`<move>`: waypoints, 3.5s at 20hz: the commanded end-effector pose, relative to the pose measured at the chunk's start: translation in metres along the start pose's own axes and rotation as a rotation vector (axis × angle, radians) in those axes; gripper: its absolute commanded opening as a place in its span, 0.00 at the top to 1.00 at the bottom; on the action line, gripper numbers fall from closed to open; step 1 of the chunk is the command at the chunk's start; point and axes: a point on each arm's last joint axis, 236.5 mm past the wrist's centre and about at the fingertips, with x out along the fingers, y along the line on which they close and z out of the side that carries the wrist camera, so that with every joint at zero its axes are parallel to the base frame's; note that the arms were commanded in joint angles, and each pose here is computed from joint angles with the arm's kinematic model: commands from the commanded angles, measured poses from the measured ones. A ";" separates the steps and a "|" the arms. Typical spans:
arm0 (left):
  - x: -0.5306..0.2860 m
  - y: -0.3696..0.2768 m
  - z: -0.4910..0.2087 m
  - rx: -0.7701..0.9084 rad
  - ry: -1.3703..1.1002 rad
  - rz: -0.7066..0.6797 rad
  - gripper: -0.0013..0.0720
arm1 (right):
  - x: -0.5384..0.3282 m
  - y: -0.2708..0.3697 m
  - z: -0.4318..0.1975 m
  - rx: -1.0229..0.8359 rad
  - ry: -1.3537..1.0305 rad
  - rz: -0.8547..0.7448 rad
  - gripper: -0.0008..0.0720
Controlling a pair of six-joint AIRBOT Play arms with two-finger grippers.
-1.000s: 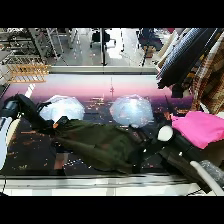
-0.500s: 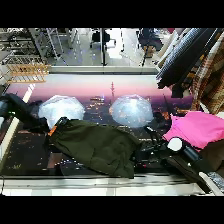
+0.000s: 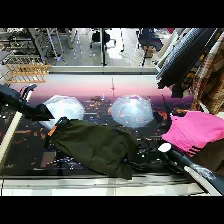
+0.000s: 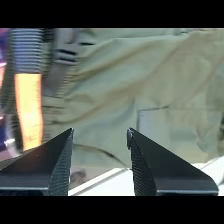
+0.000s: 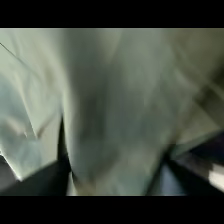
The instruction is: Fold the clothes and pants, and hang the long-sleeved shirts on hangers.
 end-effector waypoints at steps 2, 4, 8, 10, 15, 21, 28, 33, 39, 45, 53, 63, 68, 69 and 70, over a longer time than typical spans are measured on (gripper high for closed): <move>0.015 -0.026 0.000 0.104 0.020 -0.025 0.49 | 0.006 0.017 0.067 -0.059 -0.191 0.017 0.63; 0.031 -0.031 -0.003 0.133 0.034 -0.030 0.66 | -0.012 0.029 0.098 -0.168 -0.251 -0.023 0.96; 0.084 -0.029 -0.028 0.109 0.101 -0.041 0.88 | -0.074 0.015 0.160 -0.226 -0.369 -0.218 0.97; 0.118 -0.022 -0.043 0.074 0.125 -0.032 0.88 | -0.105 0.003 0.176 -0.251 -0.384 -0.323 0.97; 0.172 -0.008 -0.067 0.020 0.203 -0.032 0.96 | -0.135 0.016 0.193 -0.300 -0.413 -0.349 0.90; 0.158 0.013 -0.055 0.004 0.162 0.006 0.97 | -0.144 -0.030 0.185 -0.133 -0.315 -0.280 0.07; 0.146 0.035 -0.051 -0.039 0.137 0.021 0.97 | -0.111 -0.049 0.205 -0.143 -0.213 -0.059 0.03; 0.147 0.035 -0.052 -0.038 0.138 0.021 0.97 | -0.084 -0.029 0.211 -0.131 -0.071 0.137 0.03; 0.147 0.033 -0.052 -0.035 0.142 0.019 0.96 | -0.047 0.016 0.198 -0.252 0.039 0.212 0.33; 0.155 0.009 -0.060 -0.017 0.183 -0.022 0.97 | -0.076 0.045 0.205 -0.341 0.041 0.074 0.96; 0.186 -0.037 -0.062 0.063 0.197 -0.008 0.97 | -0.205 0.050 0.210 -0.432 -0.276 -0.496 0.97; 0.028 -0.059 0.005 0.129 -0.165 0.006 0.96 | 0.026 0.243 0.098 -0.973 -0.190 -0.295 0.97; -0.034 -0.033 -0.005 0.061 -0.255 0.041 0.96 | 0.165 0.241 0.072 -0.929 -0.117 -0.161 0.87; -0.034 -0.032 -0.007 0.057 -0.243 0.038 0.96 | 0.176 0.243 0.070 -0.897 -0.082 -0.134 0.56; -0.032 -0.031 -0.009 0.054 -0.233 0.035 0.96 | 0.174 0.249 0.072 -0.900 -0.064 -0.123 0.36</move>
